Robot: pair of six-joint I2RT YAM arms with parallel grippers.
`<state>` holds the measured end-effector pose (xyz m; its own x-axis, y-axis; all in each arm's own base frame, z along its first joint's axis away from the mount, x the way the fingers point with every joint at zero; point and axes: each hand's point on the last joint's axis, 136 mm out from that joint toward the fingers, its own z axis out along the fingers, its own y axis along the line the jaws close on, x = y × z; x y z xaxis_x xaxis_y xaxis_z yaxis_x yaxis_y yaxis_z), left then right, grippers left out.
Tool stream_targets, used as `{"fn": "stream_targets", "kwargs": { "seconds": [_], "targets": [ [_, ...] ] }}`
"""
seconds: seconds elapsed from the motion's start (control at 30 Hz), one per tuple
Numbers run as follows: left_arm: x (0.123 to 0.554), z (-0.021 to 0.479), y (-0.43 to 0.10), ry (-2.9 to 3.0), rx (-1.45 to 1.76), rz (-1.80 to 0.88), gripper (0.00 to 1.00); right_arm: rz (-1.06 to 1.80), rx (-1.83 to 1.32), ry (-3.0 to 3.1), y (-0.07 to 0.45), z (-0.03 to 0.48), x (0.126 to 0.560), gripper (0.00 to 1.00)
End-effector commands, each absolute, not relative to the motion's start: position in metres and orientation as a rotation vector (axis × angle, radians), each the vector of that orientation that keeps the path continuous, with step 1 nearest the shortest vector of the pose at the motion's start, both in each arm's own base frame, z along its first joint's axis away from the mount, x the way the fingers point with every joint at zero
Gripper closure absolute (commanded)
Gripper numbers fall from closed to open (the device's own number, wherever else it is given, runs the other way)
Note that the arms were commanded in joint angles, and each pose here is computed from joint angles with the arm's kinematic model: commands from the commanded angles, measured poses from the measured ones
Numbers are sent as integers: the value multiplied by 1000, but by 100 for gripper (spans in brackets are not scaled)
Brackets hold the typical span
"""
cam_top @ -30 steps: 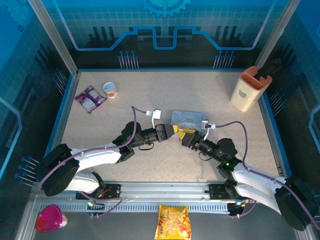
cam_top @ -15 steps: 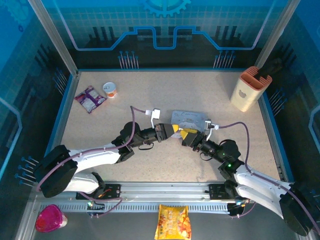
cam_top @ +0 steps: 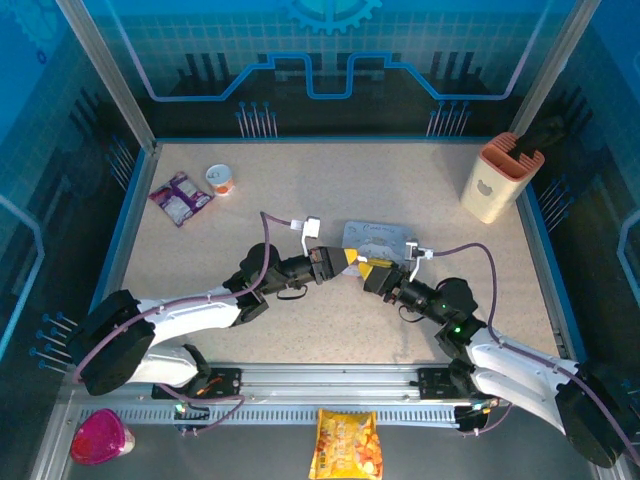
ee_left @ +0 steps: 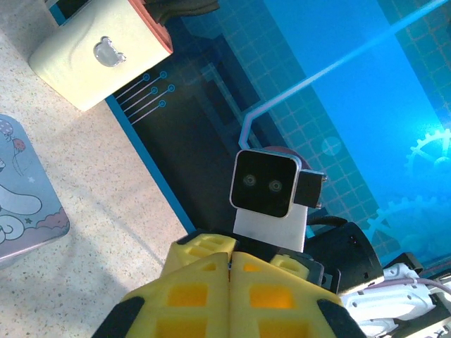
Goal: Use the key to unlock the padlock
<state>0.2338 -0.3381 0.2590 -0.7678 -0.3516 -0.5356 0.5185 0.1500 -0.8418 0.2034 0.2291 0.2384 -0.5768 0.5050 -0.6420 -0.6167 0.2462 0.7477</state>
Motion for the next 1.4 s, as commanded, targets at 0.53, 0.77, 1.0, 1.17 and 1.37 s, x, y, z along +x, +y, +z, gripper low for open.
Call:
{"fn": "stream_targets", "kwargs": {
  "seconds": [0.53,0.77,1.0,1.17,1.37],
  "targets": [
    [216,276,-342,1718,292,-1675,100,1531,-168,1505,234,265,198,67],
    [218,278,-338,1708,274,-1658,100,1514,-169,1544,236,256,199,78],
    [218,281,-336,1701,275,-1651,100,1509,-159,1551,233,251,195,74],
    [218,283,-336,1695,276,-1655,100,1509,-174,1551,235,254,195,83],
    [218,283,-335,1694,274,-1651,100,1509,-177,1553,236,254,195,84]
  ]
}}
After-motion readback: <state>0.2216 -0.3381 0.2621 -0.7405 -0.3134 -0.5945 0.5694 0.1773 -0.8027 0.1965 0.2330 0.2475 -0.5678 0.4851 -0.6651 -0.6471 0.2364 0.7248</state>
